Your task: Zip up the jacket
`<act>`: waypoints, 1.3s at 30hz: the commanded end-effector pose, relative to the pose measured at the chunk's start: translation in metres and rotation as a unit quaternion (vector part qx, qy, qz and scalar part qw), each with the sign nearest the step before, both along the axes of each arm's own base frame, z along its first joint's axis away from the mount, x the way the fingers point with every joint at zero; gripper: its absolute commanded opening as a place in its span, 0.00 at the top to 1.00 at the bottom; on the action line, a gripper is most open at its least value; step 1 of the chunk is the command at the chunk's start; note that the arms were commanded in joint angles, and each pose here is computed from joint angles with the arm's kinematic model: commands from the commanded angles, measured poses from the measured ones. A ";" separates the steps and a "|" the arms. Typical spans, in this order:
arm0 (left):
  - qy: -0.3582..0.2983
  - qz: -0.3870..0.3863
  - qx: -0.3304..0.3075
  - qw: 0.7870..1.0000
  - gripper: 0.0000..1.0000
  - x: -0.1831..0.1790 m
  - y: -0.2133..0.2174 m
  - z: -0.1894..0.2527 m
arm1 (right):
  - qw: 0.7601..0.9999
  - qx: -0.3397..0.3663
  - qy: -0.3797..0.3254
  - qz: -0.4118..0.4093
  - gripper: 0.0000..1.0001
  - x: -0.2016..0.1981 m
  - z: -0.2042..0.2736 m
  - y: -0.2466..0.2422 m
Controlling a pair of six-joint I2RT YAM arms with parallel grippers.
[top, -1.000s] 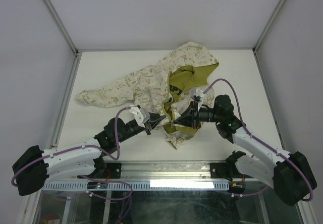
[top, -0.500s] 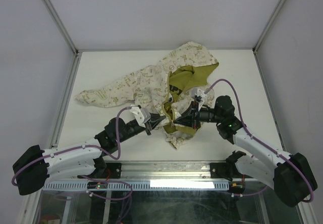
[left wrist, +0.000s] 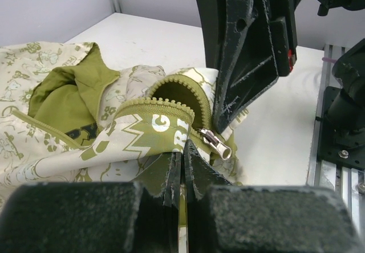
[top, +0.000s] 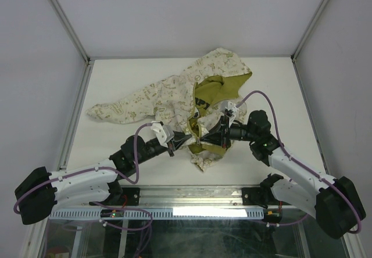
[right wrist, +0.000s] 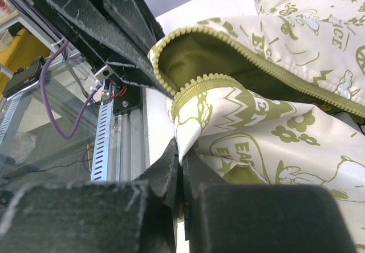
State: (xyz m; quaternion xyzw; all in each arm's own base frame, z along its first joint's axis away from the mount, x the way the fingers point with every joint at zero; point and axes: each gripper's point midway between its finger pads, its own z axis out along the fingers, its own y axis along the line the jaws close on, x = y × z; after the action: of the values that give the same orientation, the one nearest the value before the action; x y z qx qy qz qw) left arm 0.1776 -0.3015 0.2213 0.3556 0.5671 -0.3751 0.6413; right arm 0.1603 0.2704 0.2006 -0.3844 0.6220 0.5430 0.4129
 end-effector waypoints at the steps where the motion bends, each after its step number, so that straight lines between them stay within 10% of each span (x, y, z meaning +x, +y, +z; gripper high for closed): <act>1: -0.013 -0.032 -0.019 0.999 1.00 -0.007 -0.008 0.020 | 0.999 0.033 -0.037 -0.012 1.00 0.005 0.023 0.002; 14: 0.046 -0.026 0.002 0.999 1.00 -0.005 -0.009 0.005 | 0.998 0.040 -0.039 0.013 1.00 0.009 0.028 0.005; 26: 0.195 0.045 -0.117 0.973 0.52 0.011 -0.002 0.032 | 0.998 0.044 -0.032 0.026 1.00 0.002 0.023 0.005; 39: 0.283 0.009 -0.168 0.944 0.55 -0.004 -0.008 0.031 | 0.997 0.059 -0.027 0.029 1.00 -0.001 0.026 0.007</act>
State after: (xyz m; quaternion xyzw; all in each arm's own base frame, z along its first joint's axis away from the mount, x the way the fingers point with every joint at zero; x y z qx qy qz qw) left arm 0.1765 -0.3076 0.2262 0.1483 0.6822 -0.5008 0.5117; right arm 0.1620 0.2743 0.2053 -0.3761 0.6030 0.5715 0.4104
